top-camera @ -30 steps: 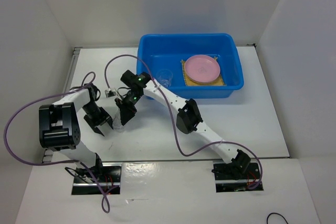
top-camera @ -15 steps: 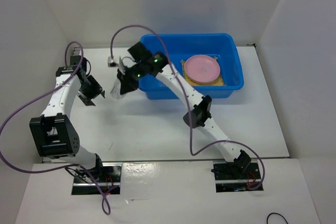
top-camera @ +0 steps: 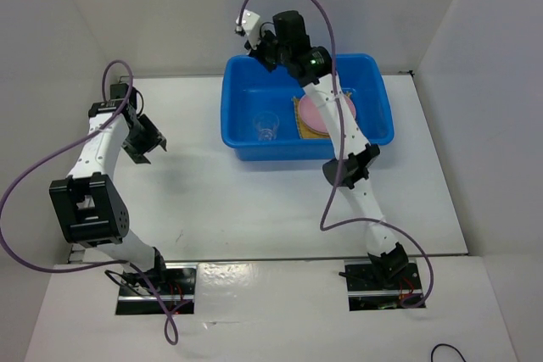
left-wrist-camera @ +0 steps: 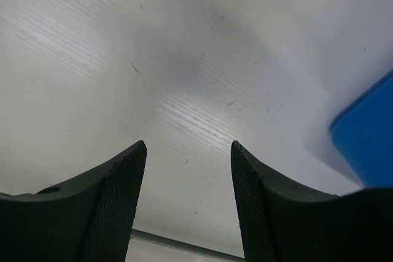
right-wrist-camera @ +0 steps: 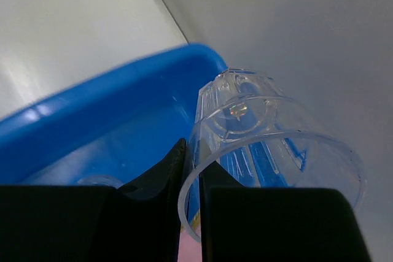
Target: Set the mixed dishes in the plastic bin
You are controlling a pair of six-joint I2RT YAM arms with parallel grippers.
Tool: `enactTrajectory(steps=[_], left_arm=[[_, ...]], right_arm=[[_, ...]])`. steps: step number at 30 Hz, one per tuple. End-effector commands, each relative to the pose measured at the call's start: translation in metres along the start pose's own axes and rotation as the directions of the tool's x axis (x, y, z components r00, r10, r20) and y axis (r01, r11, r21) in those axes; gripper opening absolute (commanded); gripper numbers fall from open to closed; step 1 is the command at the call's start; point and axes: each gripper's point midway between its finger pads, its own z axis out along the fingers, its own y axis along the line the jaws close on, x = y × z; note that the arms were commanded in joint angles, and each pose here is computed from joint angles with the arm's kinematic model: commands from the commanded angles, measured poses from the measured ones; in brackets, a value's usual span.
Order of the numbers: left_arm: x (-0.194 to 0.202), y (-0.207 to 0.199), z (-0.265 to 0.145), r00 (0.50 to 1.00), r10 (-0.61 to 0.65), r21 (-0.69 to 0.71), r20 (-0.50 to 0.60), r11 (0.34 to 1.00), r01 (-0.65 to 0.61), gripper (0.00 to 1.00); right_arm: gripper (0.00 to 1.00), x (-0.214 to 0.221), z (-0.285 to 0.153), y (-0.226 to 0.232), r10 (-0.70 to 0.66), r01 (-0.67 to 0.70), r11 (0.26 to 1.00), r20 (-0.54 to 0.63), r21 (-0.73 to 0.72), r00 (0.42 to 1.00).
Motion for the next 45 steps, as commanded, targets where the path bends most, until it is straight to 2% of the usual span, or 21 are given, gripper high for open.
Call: enactTrajectory(steps=[1,5,6,8,9,16,23,29,35,38,39,40,41,42,44,45], left_arm=[[-0.015,-0.01,-0.008,0.999,0.028,0.039,0.045,0.999,-0.03,0.65],[-0.014,-0.011,-0.005,0.999,0.029,0.042,0.032,0.999,-0.03,0.65],[-0.014,-0.011,-0.005,0.999,0.029,0.042,0.032,0.999,-0.03,0.65],[-0.011,-0.009,-0.003,0.999,0.029,0.036,0.023,0.999,-0.03,0.65],[-0.008,-0.006,0.0,0.999,0.029,0.03,0.013,0.999,-0.03,0.65],[-0.004,-0.004,-0.002,1.0,0.03,0.025,0.005,0.999,-0.03,0.66],[0.002,-0.007,0.002,1.0,0.02,0.045,-0.019,0.999,-0.019,0.67],[0.0,-0.011,0.002,1.0,0.009,0.059,-0.018,0.998,-0.008,0.69],[-0.002,-0.02,-0.001,1.0,0.016,0.07,-0.013,0.997,-0.015,0.7],[-0.005,-0.021,-0.003,1.0,0.006,0.068,-0.001,0.998,-0.006,0.7],[-0.009,-0.022,-0.008,1.0,0.005,0.071,0.019,0.997,-0.007,0.7],[-0.009,-0.022,-0.008,1.0,0.005,0.071,0.019,0.997,-0.007,0.7],[-0.014,-0.021,-0.012,0.999,0.004,0.069,0.043,0.998,-0.007,0.7],[-0.02,-0.025,-0.018,0.997,0.019,0.088,0.073,0.996,-0.025,0.71],[-0.026,-0.032,-0.025,0.993,0.05,0.126,0.108,0.99,-0.063,0.77],[-0.029,-0.036,-0.032,0.99,0.062,0.154,0.129,0.985,-0.081,0.8]], right_arm=[[0.0,0.077,0.046,-0.019,-0.026,0.036,0.997,-0.141,0.066,0.99],[0.0,0.114,0.067,-0.015,0.001,0.008,0.999,-0.183,0.044,0.983],[0.0,0.137,0.076,-0.012,0.011,-0.004,0.999,-0.214,0.035,0.977],[0.0,0.142,0.077,-0.018,0.015,-0.005,0.999,-0.212,0.049,0.977],[0.0,0.16,0.081,-0.016,0.026,-0.017,0.999,-0.244,0.038,0.969],[0.01,0.212,0.092,-0.004,0.057,-0.064,0.998,-0.318,-0.011,0.946],[0.24,0.214,0.091,0.01,0.064,-0.091,0.993,-0.317,-0.071,0.946],[0.27,0.216,0.089,0.014,0.058,-0.092,0.992,-0.325,-0.089,0.944],[0.32,0.209,0.088,-0.006,0.071,-0.087,0.995,-0.289,-0.044,0.955],[0.52,0.183,0.079,-0.016,0.087,-0.095,0.995,-0.243,-0.022,0.966],[0.75,0.178,0.072,-0.024,0.107,-0.11,0.994,-0.233,-0.001,0.967],[0.87,0.168,0.067,-0.035,0.128,-0.125,0.992,-0.207,0.028,0.97],[0.95,0.141,0.054,-0.047,0.177,-0.167,0.983,-0.156,0.074,0.972],[0.99,0.131,0.043,-0.059,0.212,-0.197,0.974,-0.136,0.111,0.968],[0.99,0.112,0.018,-0.078,0.302,-0.285,0.945,-0.09,0.161,0.949],[0.99,0.094,-0.006,-0.073,0.367,-0.354,0.926,-0.082,0.133,0.927]])
